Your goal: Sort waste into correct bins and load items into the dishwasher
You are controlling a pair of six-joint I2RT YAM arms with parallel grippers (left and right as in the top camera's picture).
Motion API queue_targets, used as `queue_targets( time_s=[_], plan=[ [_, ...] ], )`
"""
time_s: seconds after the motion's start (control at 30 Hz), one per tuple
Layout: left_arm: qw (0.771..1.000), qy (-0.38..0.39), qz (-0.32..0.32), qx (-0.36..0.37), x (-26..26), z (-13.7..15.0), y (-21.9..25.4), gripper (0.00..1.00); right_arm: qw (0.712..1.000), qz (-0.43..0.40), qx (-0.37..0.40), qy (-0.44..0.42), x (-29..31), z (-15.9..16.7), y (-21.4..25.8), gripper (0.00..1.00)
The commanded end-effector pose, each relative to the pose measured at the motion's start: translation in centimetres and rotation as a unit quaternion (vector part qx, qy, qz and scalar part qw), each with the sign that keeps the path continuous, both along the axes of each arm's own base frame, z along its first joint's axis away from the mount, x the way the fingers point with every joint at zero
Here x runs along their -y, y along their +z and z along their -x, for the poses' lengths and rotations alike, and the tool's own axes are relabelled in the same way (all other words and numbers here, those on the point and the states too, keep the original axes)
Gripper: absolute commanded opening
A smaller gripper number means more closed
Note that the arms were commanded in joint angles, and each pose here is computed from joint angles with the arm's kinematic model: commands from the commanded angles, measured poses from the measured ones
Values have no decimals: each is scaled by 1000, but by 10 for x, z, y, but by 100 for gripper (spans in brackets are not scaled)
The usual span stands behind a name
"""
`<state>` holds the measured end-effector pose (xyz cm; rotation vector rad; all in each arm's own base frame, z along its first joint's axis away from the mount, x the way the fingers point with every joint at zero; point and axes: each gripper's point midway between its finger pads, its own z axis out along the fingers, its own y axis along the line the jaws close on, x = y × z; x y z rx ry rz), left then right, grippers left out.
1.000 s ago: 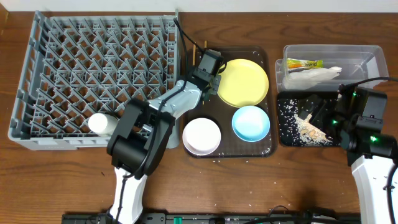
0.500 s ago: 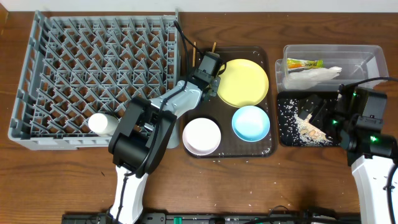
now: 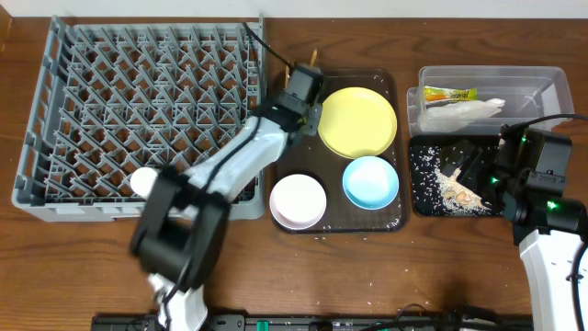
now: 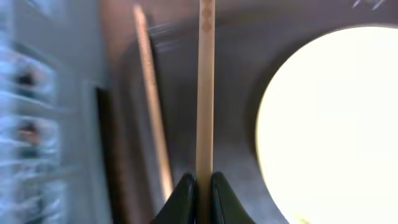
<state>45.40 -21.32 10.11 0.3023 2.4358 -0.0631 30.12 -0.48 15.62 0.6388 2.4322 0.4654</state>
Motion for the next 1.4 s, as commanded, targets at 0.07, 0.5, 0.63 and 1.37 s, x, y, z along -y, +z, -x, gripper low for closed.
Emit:
queue_targets(
  time_s=[0.07,0.5,0.63,1.37],
  plan=[
    [999,28,13,19,-25,19,63,8,1000,-2,11,-1,0,-2,8,99],
    [976,208,31,-54,-112,22,33,8,1000,-2,11,-1,0,-2,8,99],
    [981,182,-2,-73,-115,21,15,8,1000,-2,11,-1,0,-2,8,99],
    [984,128,-59,-112,-116,24,-18,17,1000,-2,11,-1,0,-2,8,99]
  ],
)
